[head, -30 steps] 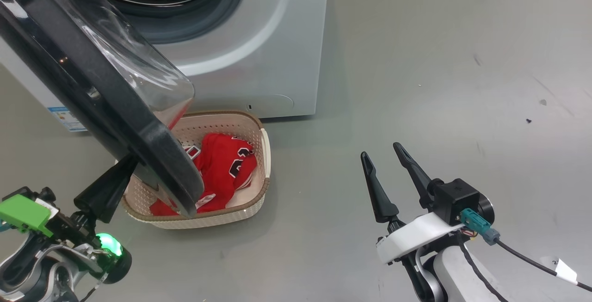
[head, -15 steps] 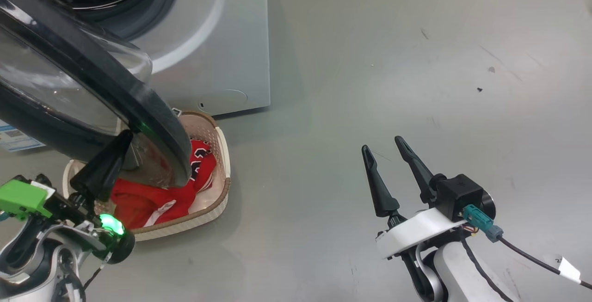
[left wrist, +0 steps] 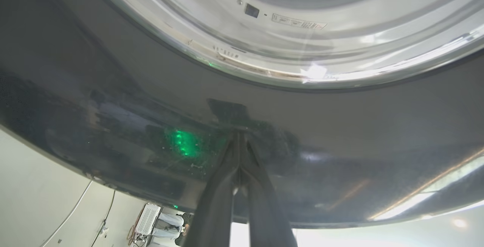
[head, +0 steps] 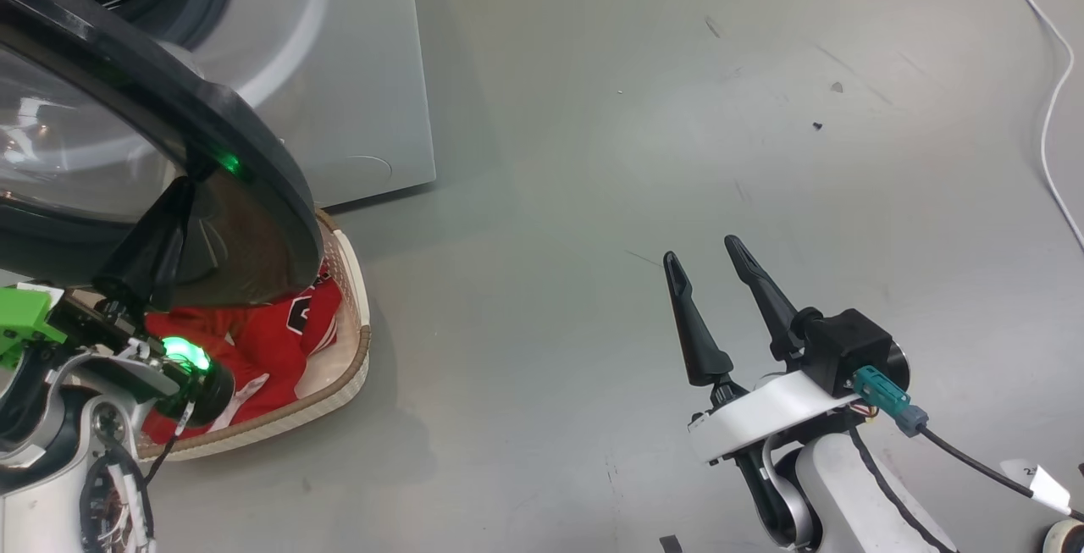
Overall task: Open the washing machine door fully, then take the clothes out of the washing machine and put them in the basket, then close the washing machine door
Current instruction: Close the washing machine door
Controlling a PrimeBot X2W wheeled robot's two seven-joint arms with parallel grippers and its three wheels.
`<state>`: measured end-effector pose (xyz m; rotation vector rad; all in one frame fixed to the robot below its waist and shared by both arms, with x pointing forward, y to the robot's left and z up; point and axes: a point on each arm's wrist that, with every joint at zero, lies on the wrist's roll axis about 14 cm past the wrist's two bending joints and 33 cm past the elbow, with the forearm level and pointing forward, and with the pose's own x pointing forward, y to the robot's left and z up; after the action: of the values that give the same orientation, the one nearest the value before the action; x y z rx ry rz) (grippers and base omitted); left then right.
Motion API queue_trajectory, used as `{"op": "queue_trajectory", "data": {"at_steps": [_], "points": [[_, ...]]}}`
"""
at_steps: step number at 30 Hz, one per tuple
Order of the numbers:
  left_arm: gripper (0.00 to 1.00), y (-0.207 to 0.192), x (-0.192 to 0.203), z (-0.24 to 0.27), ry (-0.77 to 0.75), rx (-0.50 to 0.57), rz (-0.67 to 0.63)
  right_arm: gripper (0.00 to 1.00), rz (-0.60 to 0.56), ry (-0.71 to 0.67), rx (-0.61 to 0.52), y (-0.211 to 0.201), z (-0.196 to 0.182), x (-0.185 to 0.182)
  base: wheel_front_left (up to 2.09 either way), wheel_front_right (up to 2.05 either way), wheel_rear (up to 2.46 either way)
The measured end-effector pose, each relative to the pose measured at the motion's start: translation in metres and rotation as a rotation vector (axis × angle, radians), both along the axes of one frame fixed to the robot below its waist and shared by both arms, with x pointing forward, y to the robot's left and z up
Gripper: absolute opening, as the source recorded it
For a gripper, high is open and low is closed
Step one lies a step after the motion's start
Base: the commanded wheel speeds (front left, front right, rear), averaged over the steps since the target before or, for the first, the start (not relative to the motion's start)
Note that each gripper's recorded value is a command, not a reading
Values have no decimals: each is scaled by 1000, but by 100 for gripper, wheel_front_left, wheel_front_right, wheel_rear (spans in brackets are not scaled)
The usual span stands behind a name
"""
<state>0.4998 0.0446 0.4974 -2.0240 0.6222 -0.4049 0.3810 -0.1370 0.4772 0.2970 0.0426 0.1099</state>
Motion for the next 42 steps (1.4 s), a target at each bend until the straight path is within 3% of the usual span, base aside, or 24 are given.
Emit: {"op": "queue_trajectory", "data": {"at_steps": [12, 24, 29, 33, 42], "points": [[0, -21, 9, 1, 11, -18, -22, 100, -44, 0, -8, -11, 1, 1, 0, 0, 0], [0, -29, -13, -8, 25, 30, -78, 100, -39, -38, -2, -9, 12, 6, 0, 0, 0], [0, -38, -44, -20, -21, 168, -164, 100, -20, -58, -4, -3, 18, 8, 0, 0, 0], [0, -29, -67, -34, -89, 360, -232, 100, -1, -78, -7, 2, 24, 9, 0, 0, 0], [0, 28, -91, -47, -239, 758, -171, 100, 54, -101, 11, 19, 31, 5, 0, 0, 0]]}}
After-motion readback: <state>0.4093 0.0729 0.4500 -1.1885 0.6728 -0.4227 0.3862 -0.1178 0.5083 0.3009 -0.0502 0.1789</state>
